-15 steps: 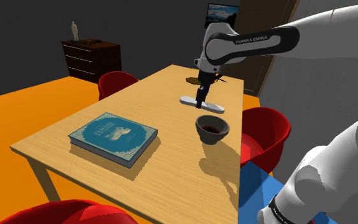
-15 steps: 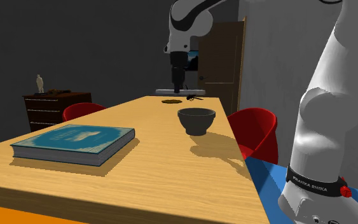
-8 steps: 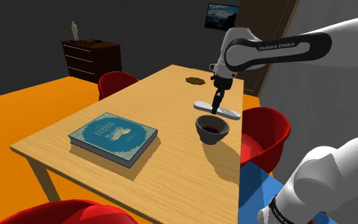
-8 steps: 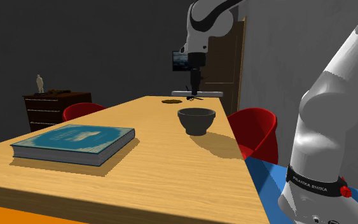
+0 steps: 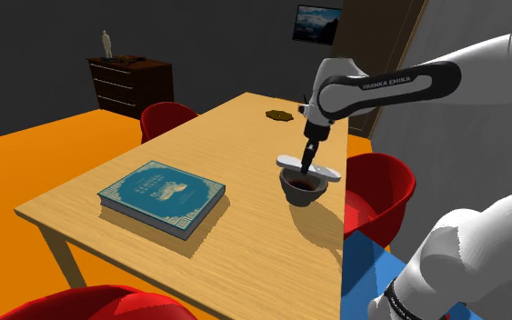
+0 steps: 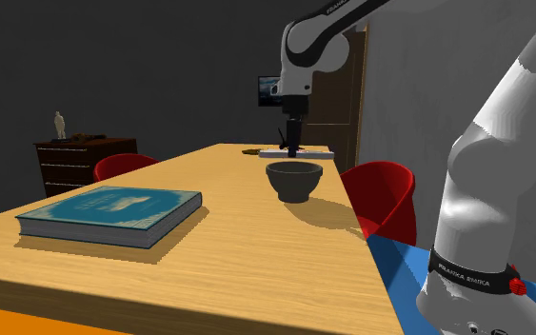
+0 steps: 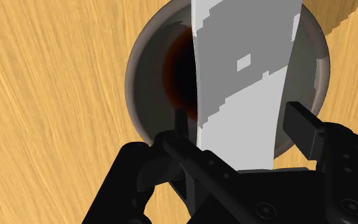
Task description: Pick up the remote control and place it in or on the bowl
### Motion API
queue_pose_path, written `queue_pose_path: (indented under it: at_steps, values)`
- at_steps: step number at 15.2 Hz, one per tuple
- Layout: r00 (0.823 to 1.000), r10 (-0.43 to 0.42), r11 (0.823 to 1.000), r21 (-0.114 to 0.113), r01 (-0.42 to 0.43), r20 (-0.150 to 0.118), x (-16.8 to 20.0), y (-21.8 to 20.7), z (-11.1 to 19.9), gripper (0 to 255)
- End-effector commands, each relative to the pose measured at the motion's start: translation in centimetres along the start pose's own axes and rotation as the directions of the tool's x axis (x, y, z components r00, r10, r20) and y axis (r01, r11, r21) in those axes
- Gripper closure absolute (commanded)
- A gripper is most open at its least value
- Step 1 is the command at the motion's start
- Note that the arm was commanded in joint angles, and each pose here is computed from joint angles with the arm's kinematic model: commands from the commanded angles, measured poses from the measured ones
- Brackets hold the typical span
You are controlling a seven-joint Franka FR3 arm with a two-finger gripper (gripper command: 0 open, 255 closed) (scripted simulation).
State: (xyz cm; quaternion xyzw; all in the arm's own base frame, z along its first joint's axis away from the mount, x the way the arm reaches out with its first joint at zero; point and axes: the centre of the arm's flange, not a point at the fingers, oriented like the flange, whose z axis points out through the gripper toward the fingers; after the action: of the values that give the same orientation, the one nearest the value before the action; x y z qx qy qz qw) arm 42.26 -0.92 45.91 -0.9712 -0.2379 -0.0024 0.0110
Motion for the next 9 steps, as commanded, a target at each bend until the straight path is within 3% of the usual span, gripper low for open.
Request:
queue_pose_path:
  at_steps: [1, 4, 9]
  values:
    - [1.000, 0.000, 1.000, 0.000, 0.000, -0.001, 0.0, -0.1, 1.1, 255]
    - [1.000, 0.000, 1.000, 0.000, 0.000, -0.001, -0.1, 0.0, 2.8, 255]
    - [1.000, 0.000, 1.000, 0.000, 0.000, -0.001, -0.1, 0.0, 2.8, 255]
